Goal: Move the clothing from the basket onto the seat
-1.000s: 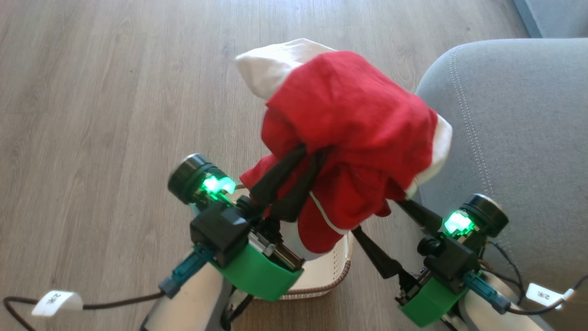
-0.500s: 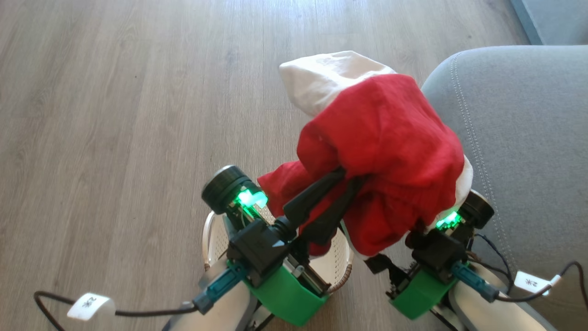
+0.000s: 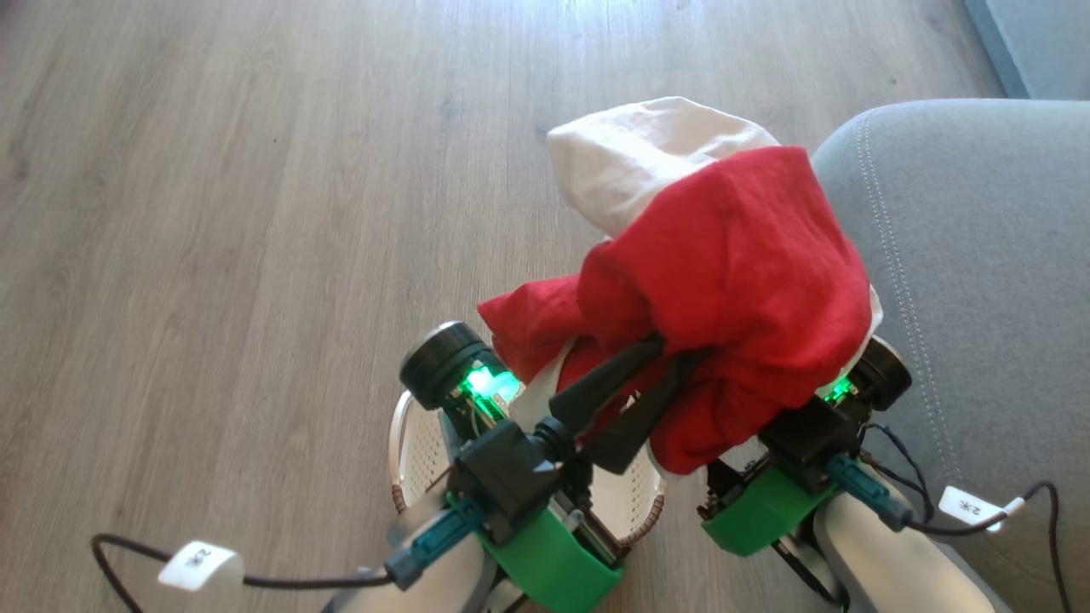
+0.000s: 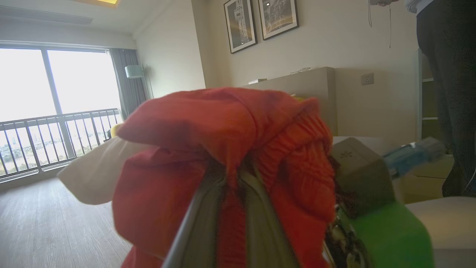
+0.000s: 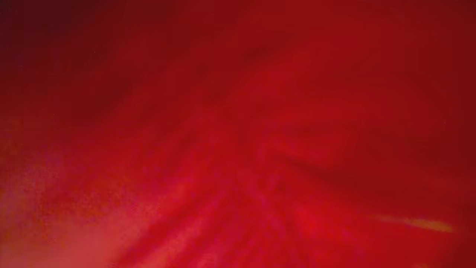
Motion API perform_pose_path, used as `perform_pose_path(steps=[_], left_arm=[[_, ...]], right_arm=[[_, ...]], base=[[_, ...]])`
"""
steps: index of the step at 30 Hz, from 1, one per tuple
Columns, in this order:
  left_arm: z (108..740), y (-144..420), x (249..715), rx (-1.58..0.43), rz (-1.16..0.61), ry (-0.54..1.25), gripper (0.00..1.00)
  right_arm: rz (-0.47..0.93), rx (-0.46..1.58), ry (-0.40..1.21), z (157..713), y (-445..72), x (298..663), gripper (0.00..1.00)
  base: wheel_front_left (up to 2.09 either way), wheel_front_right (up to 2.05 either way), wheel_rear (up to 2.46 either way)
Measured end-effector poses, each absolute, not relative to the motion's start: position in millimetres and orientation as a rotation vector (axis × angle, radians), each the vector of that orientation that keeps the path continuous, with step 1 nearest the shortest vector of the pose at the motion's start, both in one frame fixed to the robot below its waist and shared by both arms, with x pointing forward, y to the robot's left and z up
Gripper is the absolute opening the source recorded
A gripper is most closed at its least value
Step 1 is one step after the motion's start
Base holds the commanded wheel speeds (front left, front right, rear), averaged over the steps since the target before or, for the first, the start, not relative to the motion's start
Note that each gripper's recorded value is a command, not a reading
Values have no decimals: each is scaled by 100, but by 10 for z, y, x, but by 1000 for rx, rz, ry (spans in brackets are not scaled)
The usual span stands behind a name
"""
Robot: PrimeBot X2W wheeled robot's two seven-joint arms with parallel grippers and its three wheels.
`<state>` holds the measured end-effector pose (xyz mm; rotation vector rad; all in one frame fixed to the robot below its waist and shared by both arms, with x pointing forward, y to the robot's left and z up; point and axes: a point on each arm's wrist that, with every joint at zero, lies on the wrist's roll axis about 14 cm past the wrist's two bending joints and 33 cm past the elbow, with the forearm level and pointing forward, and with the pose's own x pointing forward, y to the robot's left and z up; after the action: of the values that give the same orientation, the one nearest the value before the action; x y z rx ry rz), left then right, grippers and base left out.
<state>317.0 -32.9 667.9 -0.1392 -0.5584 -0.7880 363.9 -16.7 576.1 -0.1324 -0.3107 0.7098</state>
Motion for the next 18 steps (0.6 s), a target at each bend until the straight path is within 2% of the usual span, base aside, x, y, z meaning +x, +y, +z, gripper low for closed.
perform_pose_path(steps=[5, 6, 7, 18], left_arm=[[6652, -360, 3118, -132, -800, -551, 0], [6642, -354, 3122, -130, -798, -548, 0], [6628, -351, 3127, -128, -795, -543, 0], [6541, -326, 3189, -125, -782, -514, 0]], right_arm=[[709, -111, -313, 5782, -115, 3654, 100], [710, -106, -307, 5766, -108, 3656, 34], [710, -103, -301, 5751, -105, 3659, 0], [696, -60, -314, 5816, -90, 3707, 0]], base=[[0, 0, 0], [0, 0, 0], [0, 0, 0], [0, 0, 0]])
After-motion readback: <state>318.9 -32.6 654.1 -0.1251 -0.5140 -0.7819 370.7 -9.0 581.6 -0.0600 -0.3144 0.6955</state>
